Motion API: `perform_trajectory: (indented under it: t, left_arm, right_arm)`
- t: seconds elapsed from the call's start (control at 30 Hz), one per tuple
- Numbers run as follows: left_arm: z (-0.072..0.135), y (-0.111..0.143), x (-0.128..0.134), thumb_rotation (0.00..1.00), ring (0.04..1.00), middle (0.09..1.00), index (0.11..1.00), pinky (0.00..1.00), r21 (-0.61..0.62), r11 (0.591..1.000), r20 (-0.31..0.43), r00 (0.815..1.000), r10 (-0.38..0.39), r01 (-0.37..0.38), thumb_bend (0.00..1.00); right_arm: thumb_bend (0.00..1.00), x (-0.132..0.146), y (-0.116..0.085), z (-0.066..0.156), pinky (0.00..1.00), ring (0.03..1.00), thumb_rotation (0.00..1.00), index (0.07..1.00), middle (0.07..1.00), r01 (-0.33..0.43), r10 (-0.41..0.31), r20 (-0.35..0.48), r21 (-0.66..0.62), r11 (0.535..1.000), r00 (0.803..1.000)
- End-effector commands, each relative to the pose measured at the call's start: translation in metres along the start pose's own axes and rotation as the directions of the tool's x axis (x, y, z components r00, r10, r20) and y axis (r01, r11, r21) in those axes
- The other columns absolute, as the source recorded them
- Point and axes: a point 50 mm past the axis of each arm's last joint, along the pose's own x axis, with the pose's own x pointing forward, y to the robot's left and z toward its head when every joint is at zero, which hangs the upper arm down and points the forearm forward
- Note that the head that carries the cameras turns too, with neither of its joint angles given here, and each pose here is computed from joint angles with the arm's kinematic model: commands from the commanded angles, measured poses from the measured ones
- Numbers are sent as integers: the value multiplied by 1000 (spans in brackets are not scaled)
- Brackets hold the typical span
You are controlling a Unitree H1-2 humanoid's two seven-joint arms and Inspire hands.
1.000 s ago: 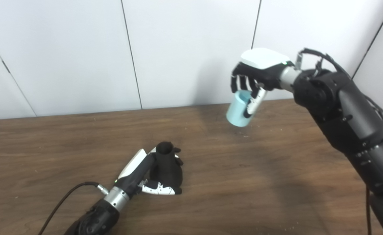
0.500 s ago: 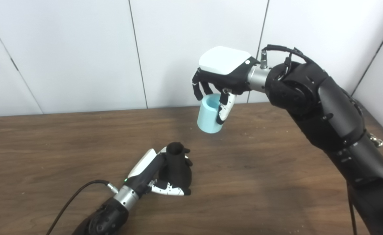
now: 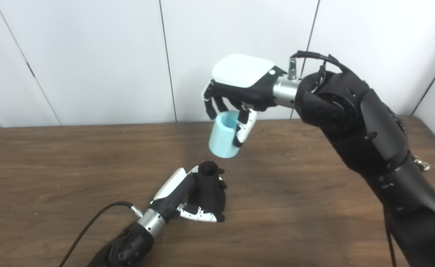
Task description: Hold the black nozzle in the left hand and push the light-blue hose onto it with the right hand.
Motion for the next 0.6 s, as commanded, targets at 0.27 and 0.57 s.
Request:
perform_trajectory:
  t: [0.27, 0.57]
  left_arm:
    - [-19, -42, -22, 75, 968, 831, 484, 1000, -44, 994, -111, 989, -102, 98, 524]
    - [-18, -42, -22, 75, 967, 830, 484, 1000, -38, 994, -112, 988, -106, 102, 524]
  right_arm:
    - [526, 1, -41, 4, 237, 332, 0, 503, 448, 69, -65, 53, -68, 995, 996]
    - [525, 4, -38, 5, 218, 308, 0, 506, 426, 61, -58, 58, -49, 997, 997]
